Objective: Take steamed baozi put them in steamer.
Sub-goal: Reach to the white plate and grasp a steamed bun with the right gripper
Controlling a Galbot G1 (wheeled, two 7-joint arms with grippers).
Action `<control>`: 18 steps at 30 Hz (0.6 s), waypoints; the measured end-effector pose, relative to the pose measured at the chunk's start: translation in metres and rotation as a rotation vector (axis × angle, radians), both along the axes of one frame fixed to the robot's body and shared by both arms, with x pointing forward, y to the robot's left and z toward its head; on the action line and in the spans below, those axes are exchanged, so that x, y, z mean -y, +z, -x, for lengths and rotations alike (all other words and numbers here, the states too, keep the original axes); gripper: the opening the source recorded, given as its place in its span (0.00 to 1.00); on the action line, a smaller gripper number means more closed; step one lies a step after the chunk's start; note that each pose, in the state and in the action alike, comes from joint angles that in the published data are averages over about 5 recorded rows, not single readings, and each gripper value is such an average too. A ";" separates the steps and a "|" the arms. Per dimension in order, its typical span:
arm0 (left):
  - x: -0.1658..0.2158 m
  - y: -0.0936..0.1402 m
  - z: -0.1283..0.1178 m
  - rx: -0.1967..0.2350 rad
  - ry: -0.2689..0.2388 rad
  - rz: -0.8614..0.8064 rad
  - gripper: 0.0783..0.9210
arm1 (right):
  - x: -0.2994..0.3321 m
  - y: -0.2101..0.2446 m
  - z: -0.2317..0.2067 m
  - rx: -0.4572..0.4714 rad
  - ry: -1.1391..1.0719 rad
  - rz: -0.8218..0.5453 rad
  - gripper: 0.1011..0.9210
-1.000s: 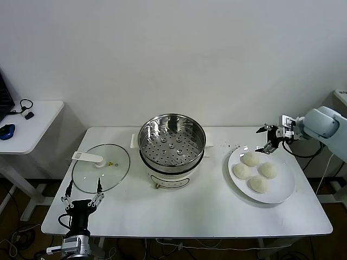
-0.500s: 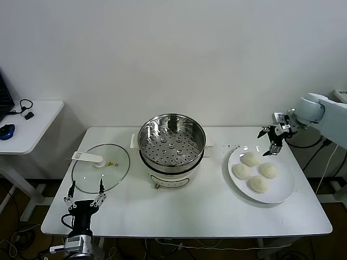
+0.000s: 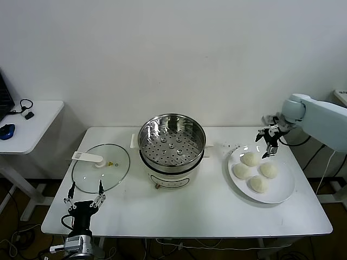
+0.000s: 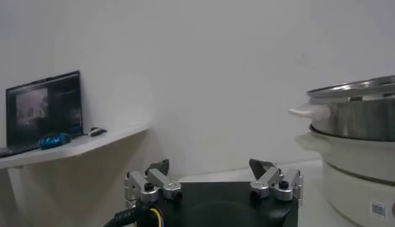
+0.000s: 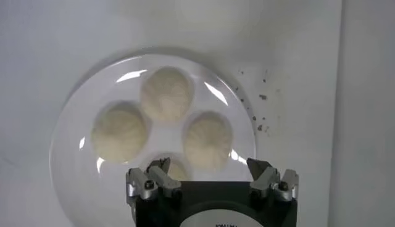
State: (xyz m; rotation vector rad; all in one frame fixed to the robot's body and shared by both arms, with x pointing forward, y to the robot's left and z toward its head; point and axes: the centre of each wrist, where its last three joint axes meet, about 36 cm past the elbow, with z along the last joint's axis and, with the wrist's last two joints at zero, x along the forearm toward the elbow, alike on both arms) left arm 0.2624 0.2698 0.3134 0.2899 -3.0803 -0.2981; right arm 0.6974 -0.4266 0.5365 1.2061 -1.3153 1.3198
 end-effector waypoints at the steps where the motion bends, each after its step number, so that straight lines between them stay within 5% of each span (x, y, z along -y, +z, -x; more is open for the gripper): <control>1: 0.000 0.000 0.000 -0.002 0.000 0.000 0.88 | -0.001 -0.002 -0.001 -0.002 -0.001 0.003 0.88; 18: 0.000 -0.008 0.000 -0.019 -0.003 -0.018 0.88 | -0.006 -0.044 -0.008 -0.012 -0.044 0.023 0.88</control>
